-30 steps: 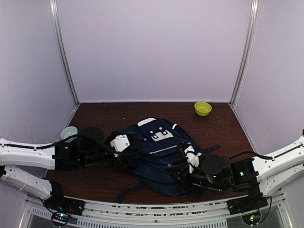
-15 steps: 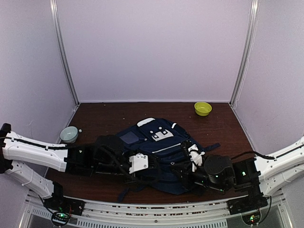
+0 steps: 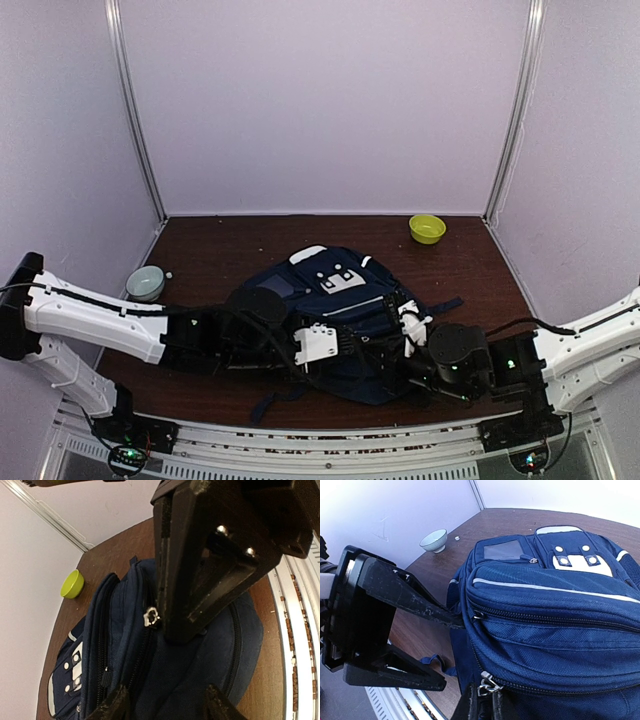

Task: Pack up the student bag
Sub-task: Hold the upper front pocket of the student bag.

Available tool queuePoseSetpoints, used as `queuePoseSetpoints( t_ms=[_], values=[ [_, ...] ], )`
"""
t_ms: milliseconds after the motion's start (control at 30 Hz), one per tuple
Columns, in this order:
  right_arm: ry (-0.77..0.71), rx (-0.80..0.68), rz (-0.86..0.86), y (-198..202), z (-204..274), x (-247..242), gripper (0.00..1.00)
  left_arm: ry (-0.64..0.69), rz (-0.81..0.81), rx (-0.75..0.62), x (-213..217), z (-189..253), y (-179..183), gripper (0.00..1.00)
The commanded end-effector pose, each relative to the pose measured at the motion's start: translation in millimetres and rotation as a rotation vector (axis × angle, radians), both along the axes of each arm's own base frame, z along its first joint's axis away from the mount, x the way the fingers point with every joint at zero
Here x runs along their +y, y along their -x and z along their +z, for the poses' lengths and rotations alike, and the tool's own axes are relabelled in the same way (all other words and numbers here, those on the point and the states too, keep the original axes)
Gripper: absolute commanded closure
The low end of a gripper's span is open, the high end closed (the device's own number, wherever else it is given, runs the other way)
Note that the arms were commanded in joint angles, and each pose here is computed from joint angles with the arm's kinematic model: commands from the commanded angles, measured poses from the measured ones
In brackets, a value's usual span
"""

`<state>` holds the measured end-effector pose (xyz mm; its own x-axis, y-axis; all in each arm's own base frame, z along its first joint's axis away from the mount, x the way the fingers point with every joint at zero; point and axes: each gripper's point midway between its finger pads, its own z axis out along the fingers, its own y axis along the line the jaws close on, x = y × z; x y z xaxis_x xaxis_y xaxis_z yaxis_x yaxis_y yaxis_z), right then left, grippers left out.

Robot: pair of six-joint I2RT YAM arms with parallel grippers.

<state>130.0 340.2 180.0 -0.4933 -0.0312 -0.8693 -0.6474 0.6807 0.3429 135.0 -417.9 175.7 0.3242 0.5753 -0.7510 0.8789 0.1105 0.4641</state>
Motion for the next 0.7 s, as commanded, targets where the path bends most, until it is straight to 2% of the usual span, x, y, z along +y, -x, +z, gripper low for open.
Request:
queuePoseSetpoints(
  t_ms=[0,167,300,433,667],
  values=[
    [-0.133,-0.014,0.037,4,38,19,1.0,0.055,0.085,-0.097,-4,24,-17,0.46],
    [-0.118,-0.01,-0.013,-3,33,14,1.0,0.074,0.017,-0.073,2,40,4,0.43],
    [-0.135,-0.009,-0.017,-3,33,14,1.0,0.051,0.033,-0.081,6,36,3,0.43],
    [-0.147,0.003,-0.009,-2,33,17,1.0,0.09,0.011,-0.071,6,44,9,0.43],
    [-0.164,0.002,0.009,0,37,21,1.0,-0.048,0.002,-0.106,-14,11,0,0.47]
  ],
)
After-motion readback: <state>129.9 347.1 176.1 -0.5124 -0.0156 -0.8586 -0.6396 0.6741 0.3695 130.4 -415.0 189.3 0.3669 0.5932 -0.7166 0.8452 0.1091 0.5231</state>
